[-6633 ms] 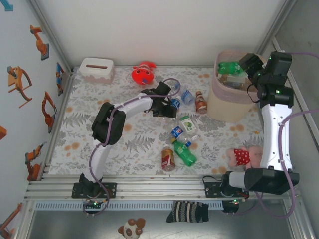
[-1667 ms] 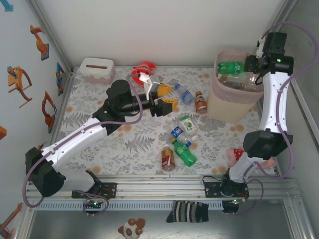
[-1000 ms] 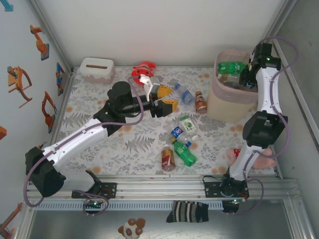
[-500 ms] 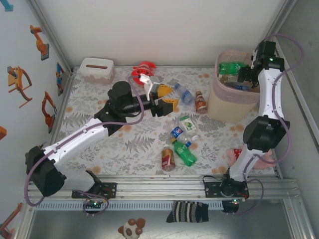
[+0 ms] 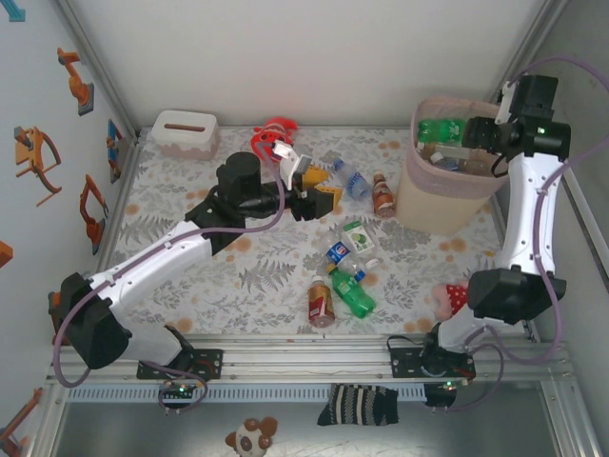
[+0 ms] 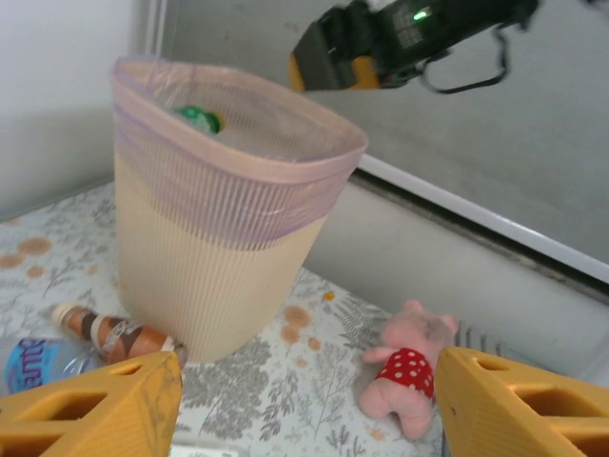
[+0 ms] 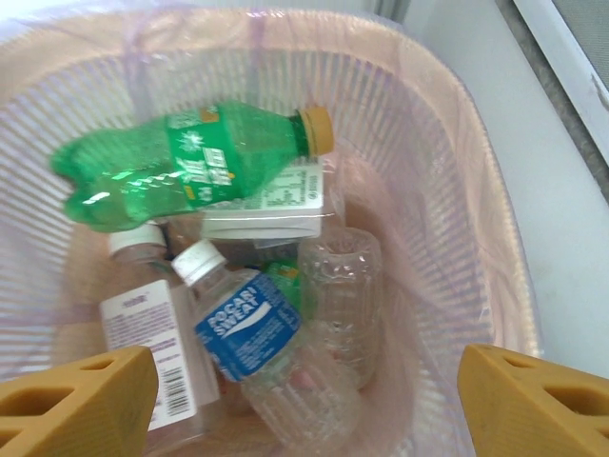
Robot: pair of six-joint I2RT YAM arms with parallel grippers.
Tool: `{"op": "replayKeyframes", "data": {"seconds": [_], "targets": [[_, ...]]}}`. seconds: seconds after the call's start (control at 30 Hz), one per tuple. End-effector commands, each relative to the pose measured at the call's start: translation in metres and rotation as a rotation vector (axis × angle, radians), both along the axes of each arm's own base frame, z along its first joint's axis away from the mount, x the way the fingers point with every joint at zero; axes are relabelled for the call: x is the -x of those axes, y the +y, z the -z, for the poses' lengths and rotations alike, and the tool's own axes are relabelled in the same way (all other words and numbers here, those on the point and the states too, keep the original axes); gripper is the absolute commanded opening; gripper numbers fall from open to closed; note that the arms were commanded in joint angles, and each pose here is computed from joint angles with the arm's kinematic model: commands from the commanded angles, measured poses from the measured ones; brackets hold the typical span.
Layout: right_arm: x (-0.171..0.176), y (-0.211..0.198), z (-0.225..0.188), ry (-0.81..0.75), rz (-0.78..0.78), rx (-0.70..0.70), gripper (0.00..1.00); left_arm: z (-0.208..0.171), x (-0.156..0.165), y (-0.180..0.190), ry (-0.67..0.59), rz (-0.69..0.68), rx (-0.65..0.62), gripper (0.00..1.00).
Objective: Put the plastic bottles in the bin
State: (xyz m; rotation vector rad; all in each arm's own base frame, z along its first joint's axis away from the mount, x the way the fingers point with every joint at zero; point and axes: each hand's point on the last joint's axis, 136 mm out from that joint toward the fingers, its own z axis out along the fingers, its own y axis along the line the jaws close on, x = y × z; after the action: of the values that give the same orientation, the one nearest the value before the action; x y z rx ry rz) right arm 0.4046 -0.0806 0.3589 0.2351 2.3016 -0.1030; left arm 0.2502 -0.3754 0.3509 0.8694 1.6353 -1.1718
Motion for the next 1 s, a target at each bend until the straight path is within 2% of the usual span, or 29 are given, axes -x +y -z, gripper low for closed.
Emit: {"op": "replayKeyframes", "data": {"seconds": [0.0, 0.27, 0.6, 0.8, 0.97], "targets": [[0.006, 0.013, -0.018, -0.099, -0.021, -0.077, 0.80, 0.008, -0.011, 0.004, 0.075, -0.083, -0.034, 0.67], [0.022, 0.032, -0.029, -0.232, -0.047, -0.175, 0.78, 0.065, -0.029, 0.035, 0.288, -0.329, -0.200, 0.66], [0.039, 0.040, -0.006, -0.258, -0.052, -0.209, 0.78, 0.140, 0.002, 0.079, 0.563, -0.512, -0.404, 0.69], [0.044, 0.046, 0.016, -0.222, -0.066, -0.244, 0.78, 0.176, 0.041, 0.071, 0.681, -0.474, -0.477, 0.75], [0.048, 0.048, 0.018, -0.235, -0.074, -0.249, 0.78, 0.215, 0.078, 0.061, 0.831, -0.395, -0.536, 0.80]]}}
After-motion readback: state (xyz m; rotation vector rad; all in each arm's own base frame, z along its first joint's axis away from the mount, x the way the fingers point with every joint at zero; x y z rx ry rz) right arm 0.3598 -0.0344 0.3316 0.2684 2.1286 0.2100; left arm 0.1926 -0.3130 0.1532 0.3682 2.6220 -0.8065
